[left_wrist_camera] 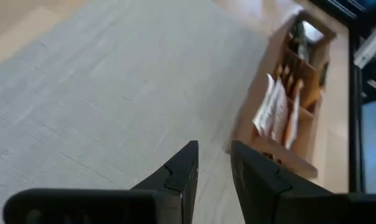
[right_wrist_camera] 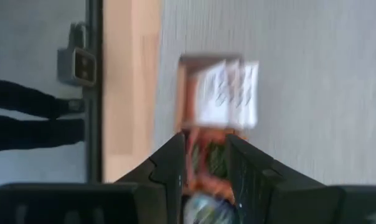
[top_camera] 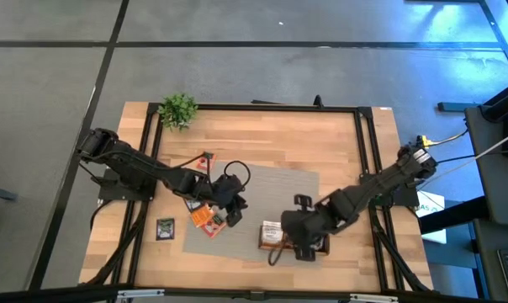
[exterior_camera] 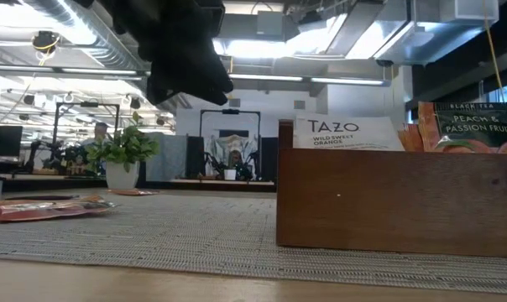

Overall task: Pick & Place Tea
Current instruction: Put the top yellow tea bag into the middle compartment of the wooden organizer

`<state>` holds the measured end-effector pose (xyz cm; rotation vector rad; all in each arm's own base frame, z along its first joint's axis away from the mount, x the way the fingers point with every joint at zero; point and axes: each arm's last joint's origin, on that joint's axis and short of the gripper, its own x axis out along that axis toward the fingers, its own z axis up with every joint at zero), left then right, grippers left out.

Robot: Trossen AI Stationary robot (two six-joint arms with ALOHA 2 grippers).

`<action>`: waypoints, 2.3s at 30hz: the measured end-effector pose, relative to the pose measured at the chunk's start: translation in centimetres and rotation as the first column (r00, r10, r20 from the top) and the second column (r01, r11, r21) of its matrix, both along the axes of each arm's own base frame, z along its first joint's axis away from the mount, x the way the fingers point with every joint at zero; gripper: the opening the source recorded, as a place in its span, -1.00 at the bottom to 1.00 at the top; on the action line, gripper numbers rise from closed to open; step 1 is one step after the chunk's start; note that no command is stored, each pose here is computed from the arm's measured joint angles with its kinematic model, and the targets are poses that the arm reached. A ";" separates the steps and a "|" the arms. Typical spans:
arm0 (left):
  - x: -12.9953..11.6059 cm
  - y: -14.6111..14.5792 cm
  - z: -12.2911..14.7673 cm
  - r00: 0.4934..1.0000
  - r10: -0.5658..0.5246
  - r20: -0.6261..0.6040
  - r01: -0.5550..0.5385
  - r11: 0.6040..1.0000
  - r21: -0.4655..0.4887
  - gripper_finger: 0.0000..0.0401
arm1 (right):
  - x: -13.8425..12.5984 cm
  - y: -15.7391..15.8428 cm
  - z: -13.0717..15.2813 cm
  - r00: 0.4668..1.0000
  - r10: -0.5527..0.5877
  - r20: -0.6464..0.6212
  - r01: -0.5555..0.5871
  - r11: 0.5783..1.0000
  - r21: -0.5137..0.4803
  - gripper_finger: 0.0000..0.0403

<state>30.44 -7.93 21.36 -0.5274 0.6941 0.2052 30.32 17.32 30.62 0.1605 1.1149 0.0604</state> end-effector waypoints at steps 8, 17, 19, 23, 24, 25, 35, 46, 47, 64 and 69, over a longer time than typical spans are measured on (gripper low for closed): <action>-1.1 2.9 -1.0 0.972 0.139 -0.189 -0.132 0.990 0.048 -0.68 | 3.3 -6.5 0.2 0.986 0.160 0.041 -0.161 0.987 0.015 -0.42; -4.7 5.3 -1.4 0.778 0.503 -0.377 -0.462 0.864 0.200 -0.98 | 4.3 -16.2 -2.7 0.973 0.190 0.134 -0.206 0.971 0.121 -0.42; -5.5 5.6 -1.5 0.703 0.584 -0.407 -0.547 0.809 0.216 -0.99 | 4.3 -18.0 -3.2 0.968 0.172 0.183 -0.205 0.962 0.181 -0.42; -5.7 7.0 -1.6 0.611 0.688 -0.392 -0.664 0.715 0.219 -0.99 | 4.8 -20.1 -3.2 0.941 0.161 0.298 -0.247 0.928 0.280 -0.42; -5.6 7.6 -1.7 0.592 0.706 -0.388 -0.682 0.696 0.224 -0.99 | 5.0 -20.4 -3.2 0.932 0.160 0.326 -0.257 0.925 0.281 -0.42; -5.6 8.3 -1.7 0.571 0.722 -0.390 -0.701 0.676 0.226 -0.99 | 5.1 -20.7 -3.3 0.928 0.155 0.338 -0.257 0.924 0.283 -0.42; -6.5 15.4 -3.2 0.455 0.752 -0.477 -0.804 0.577 0.141 -0.99 | 5.5 -21.9 -2.8 0.889 0.159 0.428 -0.277 0.934 0.227 -0.42; -7.3 17.7 -4.8 0.489 0.717 -0.498 -0.813 0.580 0.037 -0.99 | 5.4 -24.2 -2.6 0.884 0.105 0.455 -0.222 0.952 0.212 -0.42; -7.3 17.7 -4.8 0.488 0.715 -0.501 -0.813 0.581 0.037 -0.99 | 5.4 -24.4 -2.6 0.884 0.100 0.456 -0.217 0.953 0.211 -0.42; -6.7 18.6 -6.9 0.498 0.669 -0.552 -0.774 0.630 0.066 -0.99 | 5.2 -25.2 -2.6 0.880 0.100 0.464 -0.210 0.959 0.190 -0.42; -6.5 18.9 -7.7 0.509 0.638 -0.578 -0.752 0.657 0.063 -0.99 | 5.2 -25.2 -2.6 0.875 0.117 0.469 -0.221 0.960 0.174 -0.42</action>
